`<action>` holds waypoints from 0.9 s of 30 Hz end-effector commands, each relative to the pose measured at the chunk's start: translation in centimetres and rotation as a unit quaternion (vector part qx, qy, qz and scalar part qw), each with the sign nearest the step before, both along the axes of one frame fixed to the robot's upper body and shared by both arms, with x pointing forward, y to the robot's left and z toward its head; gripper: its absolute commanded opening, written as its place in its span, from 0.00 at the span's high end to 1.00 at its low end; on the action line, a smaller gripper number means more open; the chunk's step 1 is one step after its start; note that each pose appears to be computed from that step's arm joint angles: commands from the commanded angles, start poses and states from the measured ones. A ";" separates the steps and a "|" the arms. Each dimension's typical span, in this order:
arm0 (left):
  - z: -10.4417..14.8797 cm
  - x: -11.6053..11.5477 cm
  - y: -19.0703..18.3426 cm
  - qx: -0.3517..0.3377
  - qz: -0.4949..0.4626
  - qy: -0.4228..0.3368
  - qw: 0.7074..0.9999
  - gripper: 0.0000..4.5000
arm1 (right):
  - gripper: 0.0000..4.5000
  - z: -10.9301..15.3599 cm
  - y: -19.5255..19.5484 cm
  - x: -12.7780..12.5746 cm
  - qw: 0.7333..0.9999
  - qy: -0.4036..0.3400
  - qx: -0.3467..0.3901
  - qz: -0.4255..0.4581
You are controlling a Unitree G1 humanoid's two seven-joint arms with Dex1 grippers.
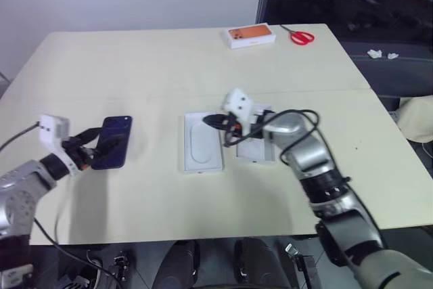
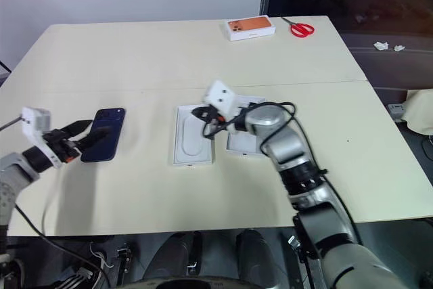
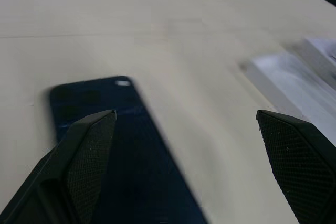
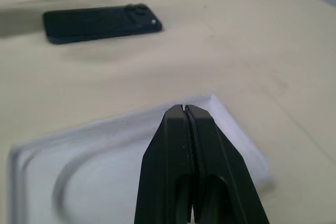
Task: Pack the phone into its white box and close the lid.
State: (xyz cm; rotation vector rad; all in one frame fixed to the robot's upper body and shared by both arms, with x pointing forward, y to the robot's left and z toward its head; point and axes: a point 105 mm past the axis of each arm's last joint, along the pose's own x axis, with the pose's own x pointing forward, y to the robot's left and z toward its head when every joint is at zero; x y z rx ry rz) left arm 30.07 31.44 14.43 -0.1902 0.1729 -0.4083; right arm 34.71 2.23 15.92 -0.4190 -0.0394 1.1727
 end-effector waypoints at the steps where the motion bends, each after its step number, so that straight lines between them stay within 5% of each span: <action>1: 0.8 -0.2 2.2 -0.034 0.017 0.002 0.999 0.00 | 0.98 1.4 4.5 -0.1 0.998 -0.066 0.003 0.018; 5: -0.4 -0.2 3.7 -0.032 0.032 0.056 0.997 0.00 | 0.98 1.4 8.1 0.0 0.997 -0.064 0.011 0.029; 13: -3.0 0.6 5.1 -0.143 0.050 0.125 0.981 0.00 | 0.98 -2.3 11.6 -0.5 0.990 -0.114 -0.075 0.025; 19: -4.5 0.5 2.2 -0.223 -0.024 0.202 0.953 0.00 | 0.98 -3.2 11.7 -0.6 0.989 -0.115 -0.090 0.027; 27: -6.8 -0.1 -0.9 -0.231 -0.094 0.275 0.929 0.00 | 0.98 -5.0 10.7 -0.3 0.979 -0.131 -0.152 0.034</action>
